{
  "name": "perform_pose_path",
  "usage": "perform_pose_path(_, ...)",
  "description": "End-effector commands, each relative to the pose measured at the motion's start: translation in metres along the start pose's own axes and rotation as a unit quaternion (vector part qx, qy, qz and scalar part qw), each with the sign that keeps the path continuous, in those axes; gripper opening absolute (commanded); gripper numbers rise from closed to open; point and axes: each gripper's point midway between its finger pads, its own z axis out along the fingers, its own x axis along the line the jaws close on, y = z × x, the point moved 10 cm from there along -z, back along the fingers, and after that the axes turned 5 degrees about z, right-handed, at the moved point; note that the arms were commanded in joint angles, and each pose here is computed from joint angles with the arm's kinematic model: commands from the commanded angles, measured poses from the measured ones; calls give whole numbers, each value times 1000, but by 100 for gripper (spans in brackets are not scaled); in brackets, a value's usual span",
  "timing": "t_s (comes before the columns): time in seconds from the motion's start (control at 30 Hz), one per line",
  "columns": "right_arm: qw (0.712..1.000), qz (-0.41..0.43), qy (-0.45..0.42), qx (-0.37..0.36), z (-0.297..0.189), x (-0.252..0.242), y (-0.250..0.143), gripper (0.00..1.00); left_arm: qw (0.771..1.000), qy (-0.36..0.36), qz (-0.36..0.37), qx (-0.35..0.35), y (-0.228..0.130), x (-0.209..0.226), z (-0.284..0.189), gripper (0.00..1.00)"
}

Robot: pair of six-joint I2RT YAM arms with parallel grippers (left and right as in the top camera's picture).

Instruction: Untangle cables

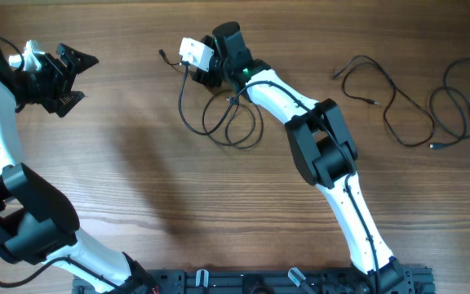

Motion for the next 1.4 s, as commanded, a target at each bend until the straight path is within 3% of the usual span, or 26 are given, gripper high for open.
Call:
perform_pose_path(0.0,1000,26,11,-11,10,8,-3,64,1000,0,10,0,-1,0,0,100)
perform_pose_path(0.07,999,43,1,-24,9,4,1,50,1000,0,10,0,-1,0,0,100)
perform_pose_path(0.2,996,40,-27,-70,-4,-10,29,13,1000,0,10,0,-1,0,0,100)
perform_pose_path(0.23,996,37,-32,-77,-9,-13,36,13,1000,0,10,0,-1,0,0,100)
perform_pose_path(0.27,995,33,-38,-87,-15,-16,46,19,1000,0,10,0,-1,0,0,100)
perform_pose_path(0.3,994,29,-43,-97,-23,-21,57,35,1000,0,10,0,-1,0,0,100)
perform_pose_path(0.33,993,28,-48,-103,-30,-24,65,27,1000,0,10,0,-1,0,0,100)
perform_pose_path(0.37,992,26,-51,-108,-37,-28,73,8,1000,0,10,0,-1,0,0,100)
perform_pose_path(0.4,992,25,-52,-111,-45,-31,80,4,1000,0,10,0,-1,0,0,100)
perform_pose_path(0.63,997,42,-22,-65,-87,-33,103,4,1000,0,10,0,-1,0,0,100)
perform_pose_path(0.87,990,95,69,75,-133,-11,90,5,1000,0,10,0,-1,0,0,100)
perform_pose_path(1.1,939,193,161,235,-151,25,51,6,1000,0,10,0,0,0,0,100)
perform_pose_path(1.37,871,367,133,299,-158,34,43,4,1000,0,10,0,-1,0,0,100)
